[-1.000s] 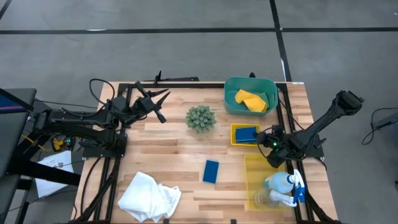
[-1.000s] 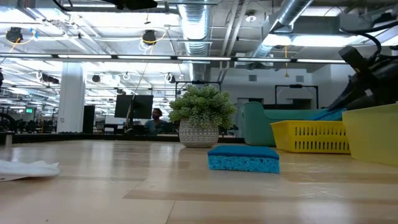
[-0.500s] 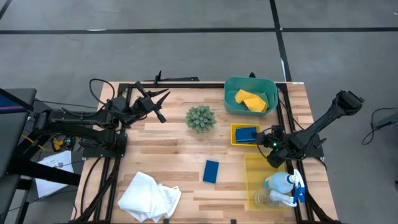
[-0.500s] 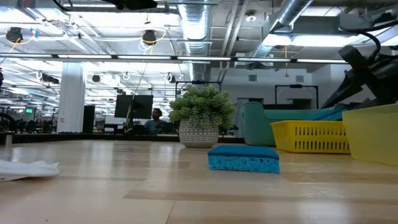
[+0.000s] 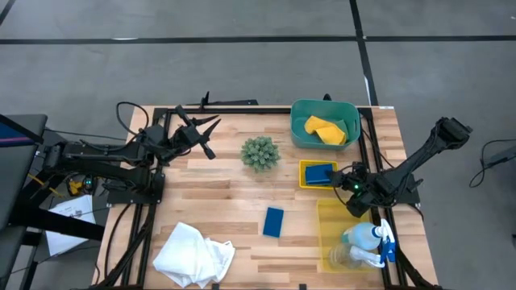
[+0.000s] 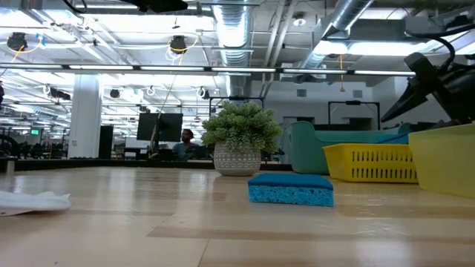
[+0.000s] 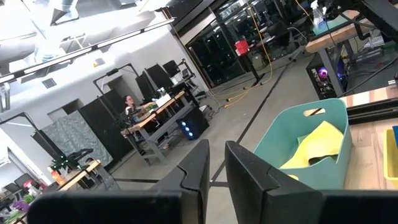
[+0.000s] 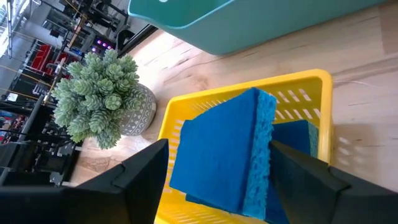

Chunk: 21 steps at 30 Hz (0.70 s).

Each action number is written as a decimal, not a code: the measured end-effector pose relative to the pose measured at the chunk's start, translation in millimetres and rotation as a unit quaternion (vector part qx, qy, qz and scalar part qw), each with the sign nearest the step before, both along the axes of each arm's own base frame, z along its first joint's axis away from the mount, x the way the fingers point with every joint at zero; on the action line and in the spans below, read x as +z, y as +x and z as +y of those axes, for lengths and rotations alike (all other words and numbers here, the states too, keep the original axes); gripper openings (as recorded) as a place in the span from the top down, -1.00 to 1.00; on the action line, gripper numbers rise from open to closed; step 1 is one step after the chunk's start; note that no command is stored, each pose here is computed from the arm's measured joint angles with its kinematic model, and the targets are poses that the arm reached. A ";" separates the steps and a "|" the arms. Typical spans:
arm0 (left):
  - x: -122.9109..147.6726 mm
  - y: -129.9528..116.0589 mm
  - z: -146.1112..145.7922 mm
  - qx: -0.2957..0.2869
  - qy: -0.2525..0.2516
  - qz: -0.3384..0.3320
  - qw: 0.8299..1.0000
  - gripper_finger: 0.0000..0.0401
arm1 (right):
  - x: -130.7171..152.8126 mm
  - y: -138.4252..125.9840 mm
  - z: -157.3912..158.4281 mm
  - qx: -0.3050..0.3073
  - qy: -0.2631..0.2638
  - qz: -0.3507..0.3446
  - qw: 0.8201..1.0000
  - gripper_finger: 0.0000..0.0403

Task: Pick & Place Kitchen Items
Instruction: Put the blue sponge into the top yellow bin, then put the white towel into the green bin

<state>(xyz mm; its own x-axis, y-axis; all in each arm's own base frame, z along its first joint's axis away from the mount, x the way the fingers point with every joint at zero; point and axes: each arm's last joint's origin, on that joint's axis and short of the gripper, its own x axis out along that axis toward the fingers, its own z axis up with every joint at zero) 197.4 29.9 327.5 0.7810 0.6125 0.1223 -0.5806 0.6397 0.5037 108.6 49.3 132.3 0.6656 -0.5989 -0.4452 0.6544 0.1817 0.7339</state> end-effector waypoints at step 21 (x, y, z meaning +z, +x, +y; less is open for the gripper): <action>-0.8 1.6 -2.0 -0.044 0.000 0.002 0.999 0.77 | 42.2 7.3 6.7 0.024 -0.013 0.068 0.997 -0.29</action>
